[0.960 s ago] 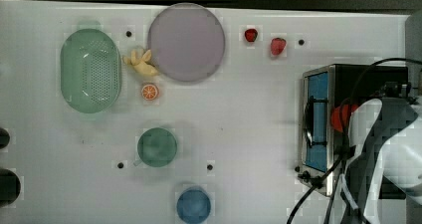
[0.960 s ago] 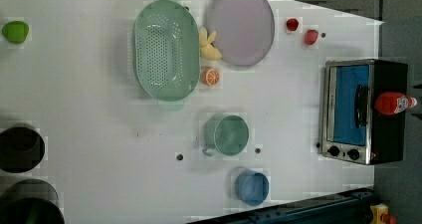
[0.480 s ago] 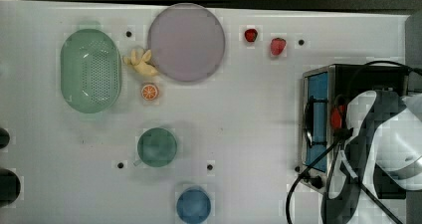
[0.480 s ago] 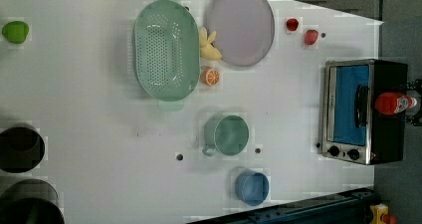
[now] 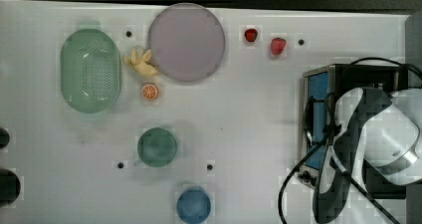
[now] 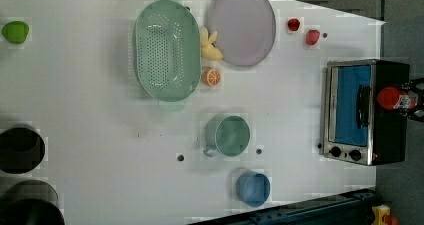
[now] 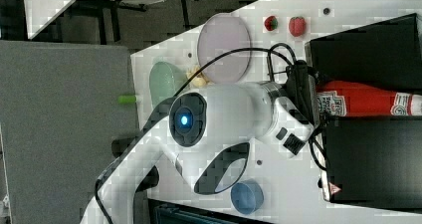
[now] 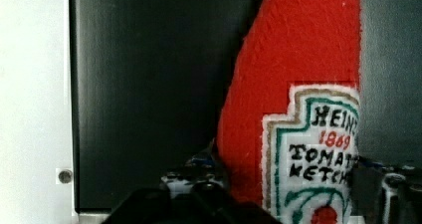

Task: Pick Ketchup from oven and place it on table.

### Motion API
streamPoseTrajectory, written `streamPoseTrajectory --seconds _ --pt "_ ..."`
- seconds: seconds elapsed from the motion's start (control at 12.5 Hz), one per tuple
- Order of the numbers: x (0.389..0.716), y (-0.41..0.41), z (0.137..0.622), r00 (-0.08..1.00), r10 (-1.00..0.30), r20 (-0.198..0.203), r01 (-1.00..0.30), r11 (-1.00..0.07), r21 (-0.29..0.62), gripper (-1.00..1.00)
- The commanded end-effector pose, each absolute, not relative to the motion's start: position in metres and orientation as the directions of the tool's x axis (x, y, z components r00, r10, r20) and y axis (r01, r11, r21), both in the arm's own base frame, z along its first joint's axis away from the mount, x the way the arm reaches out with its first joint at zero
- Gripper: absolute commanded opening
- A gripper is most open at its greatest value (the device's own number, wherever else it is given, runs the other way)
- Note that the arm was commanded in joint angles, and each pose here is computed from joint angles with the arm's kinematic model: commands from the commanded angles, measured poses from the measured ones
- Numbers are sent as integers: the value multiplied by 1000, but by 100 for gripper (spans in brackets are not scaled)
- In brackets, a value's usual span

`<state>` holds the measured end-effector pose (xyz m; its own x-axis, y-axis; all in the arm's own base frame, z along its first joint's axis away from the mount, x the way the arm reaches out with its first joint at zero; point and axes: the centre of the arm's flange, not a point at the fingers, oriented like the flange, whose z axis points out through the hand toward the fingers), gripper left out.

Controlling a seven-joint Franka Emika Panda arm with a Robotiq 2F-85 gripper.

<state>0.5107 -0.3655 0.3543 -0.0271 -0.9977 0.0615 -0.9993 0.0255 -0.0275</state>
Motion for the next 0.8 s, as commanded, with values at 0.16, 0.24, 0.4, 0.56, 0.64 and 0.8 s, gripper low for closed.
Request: streamPoseTrajectory --seconds 0.16,0.24,0.4,0.56,0.64,0.8 --pt "510 -377 387 -66 -996 62 -995 61 -75 27" --pt "517 -376 407 -57 -995 77 -994 49 -102 26" --pt "529 -365 452 -2 -995 102 -994 -9 -107 27" --pt "540 -336 505 76 -992 102 -993 -84 -80 27" --pt "547 -315 531 118 -988 101 -989 -126 -74 27" --pt "561 -259 575 221 -971 90 -970 -228 -79 27"
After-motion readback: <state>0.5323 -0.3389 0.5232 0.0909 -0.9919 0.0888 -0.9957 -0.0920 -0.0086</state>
